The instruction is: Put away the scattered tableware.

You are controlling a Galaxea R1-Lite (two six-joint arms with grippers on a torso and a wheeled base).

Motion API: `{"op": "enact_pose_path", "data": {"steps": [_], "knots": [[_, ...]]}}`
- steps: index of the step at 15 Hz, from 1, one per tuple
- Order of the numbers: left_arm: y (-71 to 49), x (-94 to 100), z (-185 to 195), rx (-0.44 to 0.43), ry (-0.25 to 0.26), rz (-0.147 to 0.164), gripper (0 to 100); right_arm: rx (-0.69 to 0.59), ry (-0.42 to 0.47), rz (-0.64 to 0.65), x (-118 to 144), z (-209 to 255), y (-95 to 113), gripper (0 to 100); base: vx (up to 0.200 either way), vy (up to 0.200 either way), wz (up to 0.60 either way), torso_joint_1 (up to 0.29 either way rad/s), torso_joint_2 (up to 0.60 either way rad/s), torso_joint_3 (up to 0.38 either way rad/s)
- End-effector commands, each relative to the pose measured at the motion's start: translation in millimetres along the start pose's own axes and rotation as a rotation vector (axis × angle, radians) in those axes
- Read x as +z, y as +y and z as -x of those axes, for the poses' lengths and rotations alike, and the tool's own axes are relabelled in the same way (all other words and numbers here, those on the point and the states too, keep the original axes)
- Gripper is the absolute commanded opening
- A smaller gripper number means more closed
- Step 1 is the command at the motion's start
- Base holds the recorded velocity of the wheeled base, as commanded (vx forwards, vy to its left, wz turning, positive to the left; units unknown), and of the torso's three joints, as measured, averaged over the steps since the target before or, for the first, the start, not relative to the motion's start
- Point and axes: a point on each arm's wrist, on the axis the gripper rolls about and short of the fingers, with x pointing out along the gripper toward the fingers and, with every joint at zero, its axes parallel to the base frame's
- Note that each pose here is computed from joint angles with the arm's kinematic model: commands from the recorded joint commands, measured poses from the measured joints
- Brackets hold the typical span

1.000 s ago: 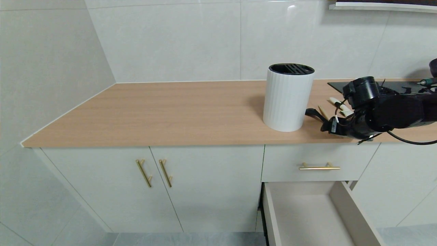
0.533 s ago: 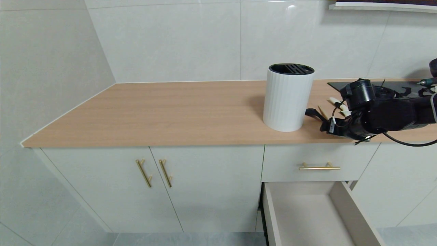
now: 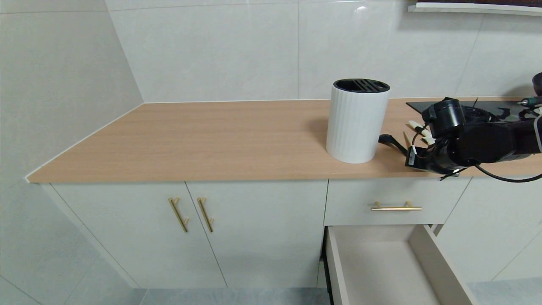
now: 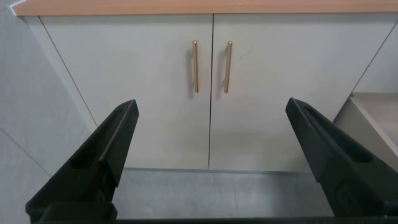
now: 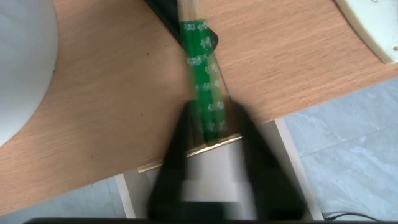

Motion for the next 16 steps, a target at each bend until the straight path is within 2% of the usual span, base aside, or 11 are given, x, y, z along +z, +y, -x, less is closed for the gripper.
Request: {"op": "enact_pose_path", "data": {"steps": [1, 8, 13, 16], "knots": [[0.0, 0.0, 0, 0.002, 0.000, 0.000, 100, 0.003, -0.008, -0.003, 2, 3, 0, 0, 0.000, 0.000, 0.00, 0.000, 0.00, 0.000], [0.0, 0.0, 0, 0.001, 0.000, 0.000, 100, 0.011, -0.027, -0.011, 7, 12, -2, 0, 0.000, 0.000, 0.00, 0.000, 0.00, 0.000], [0.0, 0.0, 0, 0.001, 0.000, 0.000, 100, 0.051, -0.108, -0.067, 20, 66, -17, 0, 0.000, 0.000, 0.00, 0.000, 0.00, 0.000], [0.0, 0.0, 0, 0.001, 0.000, 0.000, 100, 0.071, -0.137, -0.080, 14, 106, -35, 0, 0.000, 0.000, 0.00, 0.000, 0.00, 0.000]]}}
